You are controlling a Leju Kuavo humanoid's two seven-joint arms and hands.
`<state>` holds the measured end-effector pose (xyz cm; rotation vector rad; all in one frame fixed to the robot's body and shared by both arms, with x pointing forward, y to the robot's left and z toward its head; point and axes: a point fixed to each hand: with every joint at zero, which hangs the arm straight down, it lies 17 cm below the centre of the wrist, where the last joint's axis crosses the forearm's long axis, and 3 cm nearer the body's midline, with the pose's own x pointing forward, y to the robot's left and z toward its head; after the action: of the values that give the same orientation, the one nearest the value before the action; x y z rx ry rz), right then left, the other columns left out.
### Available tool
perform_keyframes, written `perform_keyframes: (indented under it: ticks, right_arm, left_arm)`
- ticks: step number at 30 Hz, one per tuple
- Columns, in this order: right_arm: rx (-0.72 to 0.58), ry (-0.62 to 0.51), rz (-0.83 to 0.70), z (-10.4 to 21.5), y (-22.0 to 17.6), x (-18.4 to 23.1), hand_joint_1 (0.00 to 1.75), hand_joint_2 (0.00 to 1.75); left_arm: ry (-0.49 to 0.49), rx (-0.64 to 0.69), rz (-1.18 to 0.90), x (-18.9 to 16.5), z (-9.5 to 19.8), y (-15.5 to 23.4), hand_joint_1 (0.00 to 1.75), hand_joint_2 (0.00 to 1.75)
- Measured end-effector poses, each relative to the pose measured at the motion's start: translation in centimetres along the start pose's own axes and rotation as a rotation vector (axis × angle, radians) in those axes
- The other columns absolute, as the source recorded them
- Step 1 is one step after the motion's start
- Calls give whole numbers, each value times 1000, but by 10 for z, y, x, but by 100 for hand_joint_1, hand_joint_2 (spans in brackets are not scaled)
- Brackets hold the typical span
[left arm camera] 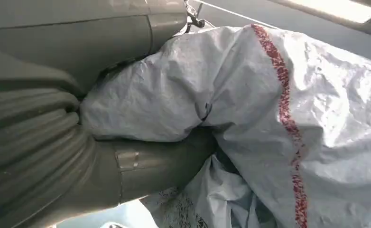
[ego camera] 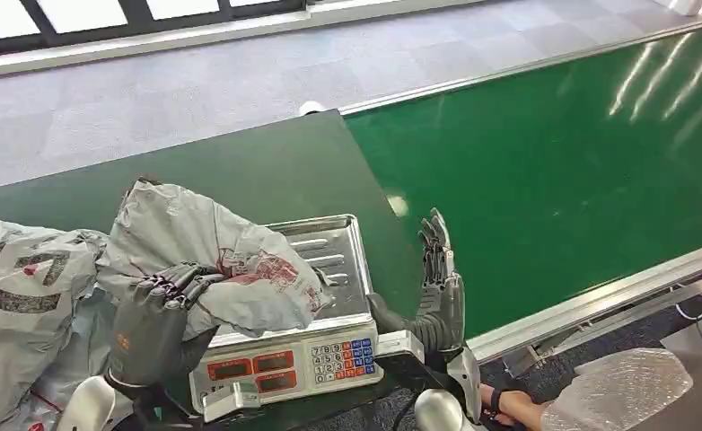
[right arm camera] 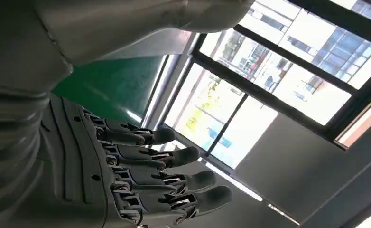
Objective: Moved the parcel from conveyor to table for the left to box.
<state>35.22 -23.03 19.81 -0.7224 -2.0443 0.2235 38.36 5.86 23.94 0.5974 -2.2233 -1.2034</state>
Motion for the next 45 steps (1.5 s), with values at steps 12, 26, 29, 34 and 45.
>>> perform_keyframes:
  ticks: [12, 26, 29, 34, 45]
  right_arm:
    - [1, 7, 1, 1, 0, -1, 0, 175]
    - [-2, 14, 7, 5, -2, -2, 0, 175]
    - [-12, 15, 13, 5, -4, -3, 0, 175]
    - [-23, 17, 19, 6, -7, -3, 0, 175]
    - [-71, 29, 24, 6, -15, -5, 0, 175]
  left_arm:
    - [51, 106, -70, -15, 3, 31, 175, 175]
    - [111, 305, -235, -34, 12, 100, 175, 175]
    - [117, 371, -238, -35, 17, 114, 175, 175]
    - [128, 469, -240, -37, 25, 137, 175, 175]
    - [111, 573, -155, -29, 41, 154, 175, 175]
